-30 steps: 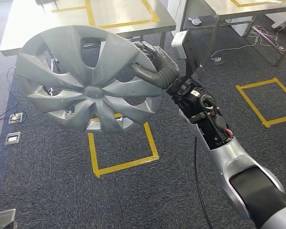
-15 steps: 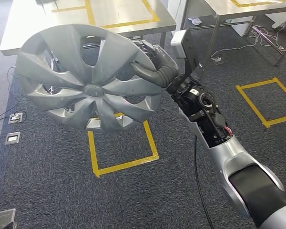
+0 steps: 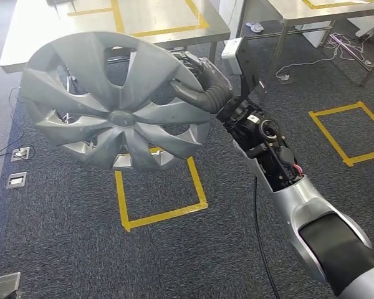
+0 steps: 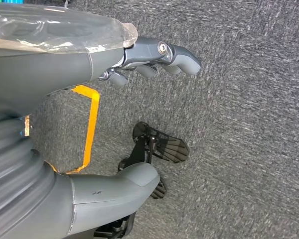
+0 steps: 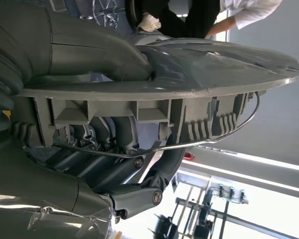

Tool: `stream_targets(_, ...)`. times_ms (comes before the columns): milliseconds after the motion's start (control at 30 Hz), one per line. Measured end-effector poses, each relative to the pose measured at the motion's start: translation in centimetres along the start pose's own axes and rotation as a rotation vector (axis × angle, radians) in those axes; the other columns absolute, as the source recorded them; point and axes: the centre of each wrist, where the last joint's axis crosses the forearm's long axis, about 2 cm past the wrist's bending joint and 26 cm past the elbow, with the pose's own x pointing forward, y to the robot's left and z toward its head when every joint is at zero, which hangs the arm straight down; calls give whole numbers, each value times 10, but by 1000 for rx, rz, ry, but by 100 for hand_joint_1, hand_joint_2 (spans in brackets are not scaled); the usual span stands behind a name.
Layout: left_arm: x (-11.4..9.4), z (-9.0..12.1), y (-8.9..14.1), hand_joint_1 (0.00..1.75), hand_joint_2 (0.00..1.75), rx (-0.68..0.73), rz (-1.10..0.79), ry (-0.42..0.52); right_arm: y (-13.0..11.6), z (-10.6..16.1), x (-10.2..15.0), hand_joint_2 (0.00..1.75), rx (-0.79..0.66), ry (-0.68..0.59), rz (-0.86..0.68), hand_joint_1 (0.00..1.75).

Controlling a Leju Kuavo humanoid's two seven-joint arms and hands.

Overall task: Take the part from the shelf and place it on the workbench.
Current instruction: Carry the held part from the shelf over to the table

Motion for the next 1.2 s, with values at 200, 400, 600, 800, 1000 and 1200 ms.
stream_targets(200, 0, 0, 0, 0, 175, 0, 0, 1, 0, 0, 0, 175, -1, 1, 0, 175)
stream_targets(400, 0, 0, 0, 0, 175, 0, 0, 1, 0, 0, -1, 175, -1, 1, 0, 175)
stream_targets(600, 0, 0, 0, 0, 175, 0, 0, 2, -1, -1, 0, 175, -2, 2, 0, 175)
stream_targets(800, -1, 0, 0, 0, 175, 1, 1, 3, -2, -1, 0, 175, -3, 5, 1, 175)
stream_targets(1000, -1, 0, 0, 0, 175, 1, 0, 4, -2, -1, -1, 175, -4, 11, -2, 175)
stream_targets(1200, -1, 0, 0, 0, 175, 4, -2, 3, -1, 0, -1, 175, -11, 20, -8, 175)
